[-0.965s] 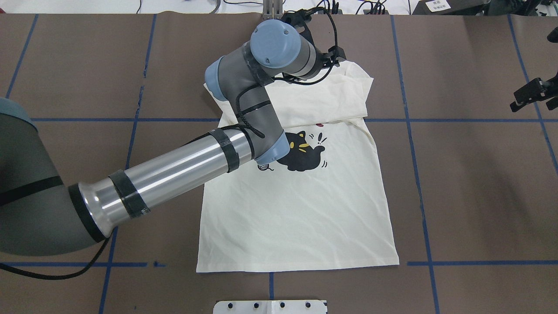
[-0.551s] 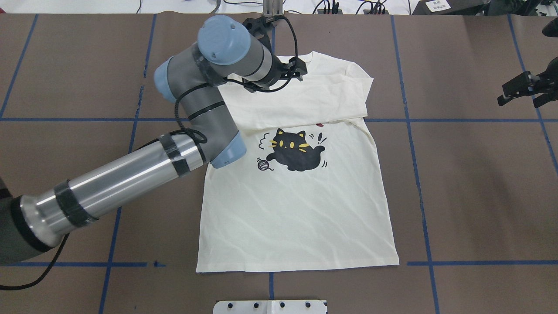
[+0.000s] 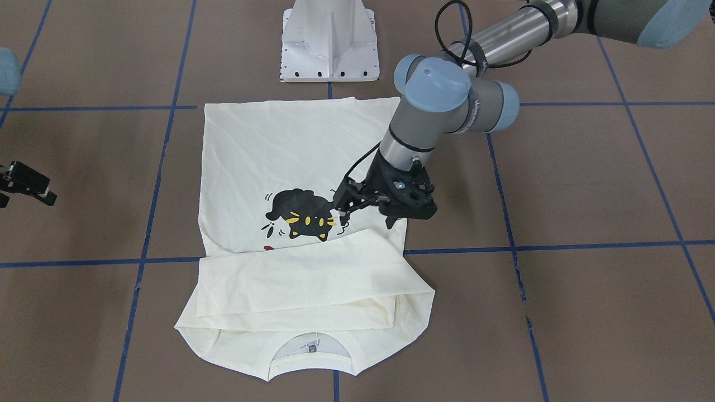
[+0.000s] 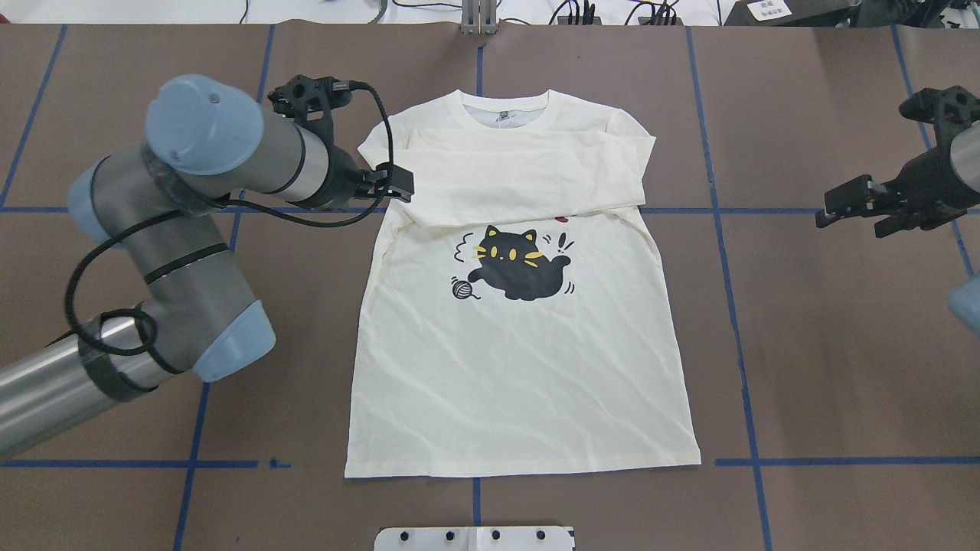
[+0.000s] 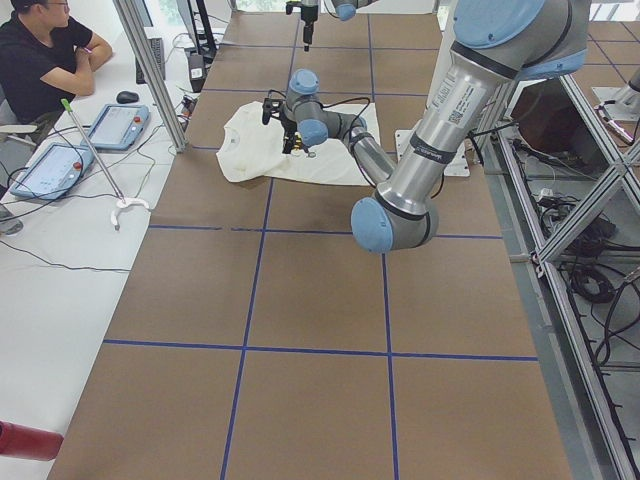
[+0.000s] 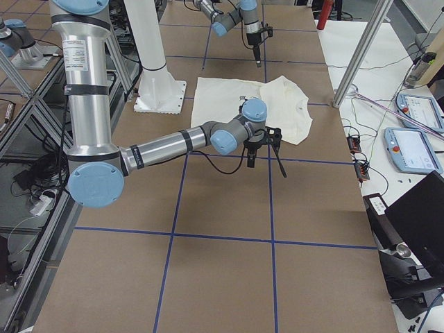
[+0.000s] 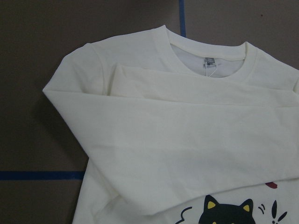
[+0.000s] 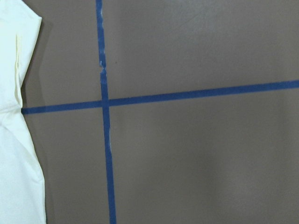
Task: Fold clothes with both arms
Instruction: 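Lower both grippers to the shirt's side edges near the hem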
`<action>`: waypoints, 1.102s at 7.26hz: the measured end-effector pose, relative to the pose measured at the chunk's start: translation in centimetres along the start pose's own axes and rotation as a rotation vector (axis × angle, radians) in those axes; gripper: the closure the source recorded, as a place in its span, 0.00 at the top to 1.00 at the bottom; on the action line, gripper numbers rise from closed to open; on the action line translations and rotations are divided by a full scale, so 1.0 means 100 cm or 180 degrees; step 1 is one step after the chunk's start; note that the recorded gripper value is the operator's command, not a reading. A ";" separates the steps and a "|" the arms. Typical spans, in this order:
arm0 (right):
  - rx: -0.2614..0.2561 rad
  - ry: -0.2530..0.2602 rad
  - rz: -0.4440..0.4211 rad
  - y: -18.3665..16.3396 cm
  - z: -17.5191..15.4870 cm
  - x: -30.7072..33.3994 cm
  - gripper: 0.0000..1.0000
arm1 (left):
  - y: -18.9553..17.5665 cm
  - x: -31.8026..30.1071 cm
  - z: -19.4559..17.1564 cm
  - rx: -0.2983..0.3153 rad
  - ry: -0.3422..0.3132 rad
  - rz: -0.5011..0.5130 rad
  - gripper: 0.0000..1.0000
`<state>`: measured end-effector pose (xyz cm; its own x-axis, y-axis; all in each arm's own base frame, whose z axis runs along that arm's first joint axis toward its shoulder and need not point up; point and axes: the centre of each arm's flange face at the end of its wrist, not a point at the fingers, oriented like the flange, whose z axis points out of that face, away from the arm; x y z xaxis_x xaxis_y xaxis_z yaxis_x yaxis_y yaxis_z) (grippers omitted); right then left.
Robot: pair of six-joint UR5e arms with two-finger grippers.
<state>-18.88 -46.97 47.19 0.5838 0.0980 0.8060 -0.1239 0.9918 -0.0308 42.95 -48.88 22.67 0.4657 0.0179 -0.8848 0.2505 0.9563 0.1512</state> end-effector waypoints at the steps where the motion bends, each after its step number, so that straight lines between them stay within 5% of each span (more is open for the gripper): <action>1: -0.0002 -0.0018 0.0083 0.031 0.006 -0.018 1.00 | 0.013 -0.011 -0.019 -0.0030 -0.0046 -0.0002 0.99; 5: -0.0041 0.0073 0.0321 0.169 0.081 -0.125 1.00 | 0.059 -0.044 -0.049 -0.0157 -0.0110 0.0033 0.99; 8: 0.0029 0.0168 0.0187 0.241 0.125 -0.152 1.00 | 0.068 -0.040 -0.050 -0.0190 -0.0082 0.0060 0.99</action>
<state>-40.74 -25.57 41.61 0.6167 0.1604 0.7706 -0.1664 0.9835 -0.0715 38.57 -41.00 25.02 0.4917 0.0294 -0.8703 0.1907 0.9715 0.1405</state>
